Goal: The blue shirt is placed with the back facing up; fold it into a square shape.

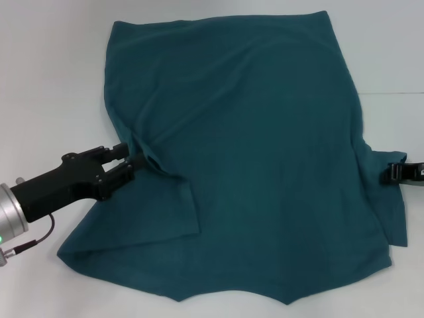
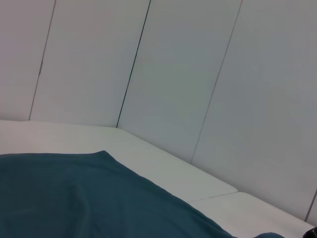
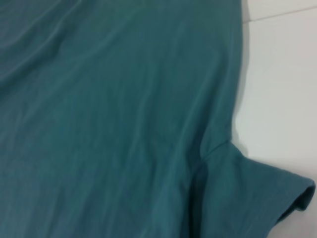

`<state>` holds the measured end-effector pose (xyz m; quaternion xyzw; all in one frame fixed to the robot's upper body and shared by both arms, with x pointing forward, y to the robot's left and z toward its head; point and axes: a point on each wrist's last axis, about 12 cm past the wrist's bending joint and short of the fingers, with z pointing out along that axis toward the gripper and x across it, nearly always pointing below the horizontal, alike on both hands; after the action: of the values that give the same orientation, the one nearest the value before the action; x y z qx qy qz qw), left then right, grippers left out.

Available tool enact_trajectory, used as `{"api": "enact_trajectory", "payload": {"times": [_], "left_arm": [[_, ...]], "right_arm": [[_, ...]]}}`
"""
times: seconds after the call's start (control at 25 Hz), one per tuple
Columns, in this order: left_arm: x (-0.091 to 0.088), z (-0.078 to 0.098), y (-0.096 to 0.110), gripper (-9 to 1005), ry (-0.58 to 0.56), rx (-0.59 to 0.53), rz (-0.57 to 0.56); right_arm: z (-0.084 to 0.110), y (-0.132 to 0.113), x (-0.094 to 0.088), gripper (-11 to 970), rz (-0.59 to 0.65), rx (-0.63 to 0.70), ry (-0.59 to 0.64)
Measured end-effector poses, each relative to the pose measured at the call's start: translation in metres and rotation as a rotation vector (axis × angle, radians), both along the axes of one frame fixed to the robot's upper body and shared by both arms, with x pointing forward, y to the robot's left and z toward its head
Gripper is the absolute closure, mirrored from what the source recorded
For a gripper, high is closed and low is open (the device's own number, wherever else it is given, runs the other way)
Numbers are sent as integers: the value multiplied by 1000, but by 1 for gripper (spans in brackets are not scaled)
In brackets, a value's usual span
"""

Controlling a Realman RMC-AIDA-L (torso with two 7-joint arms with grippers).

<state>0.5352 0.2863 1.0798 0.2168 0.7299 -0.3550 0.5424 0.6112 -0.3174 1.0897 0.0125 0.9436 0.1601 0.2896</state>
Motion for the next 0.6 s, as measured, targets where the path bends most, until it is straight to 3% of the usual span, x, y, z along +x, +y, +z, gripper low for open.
{"api": "enact_trajectory", "payload": {"times": [0.2, 0.6], "left_arm": [[0, 0, 0, 555, 2, -4, -3], [-3, 0, 3, 555, 3, -36, 19]], "right_arm": [[6, 3, 2, 938, 13, 21, -23], [37, 11, 7, 930, 63, 92, -105]]}}
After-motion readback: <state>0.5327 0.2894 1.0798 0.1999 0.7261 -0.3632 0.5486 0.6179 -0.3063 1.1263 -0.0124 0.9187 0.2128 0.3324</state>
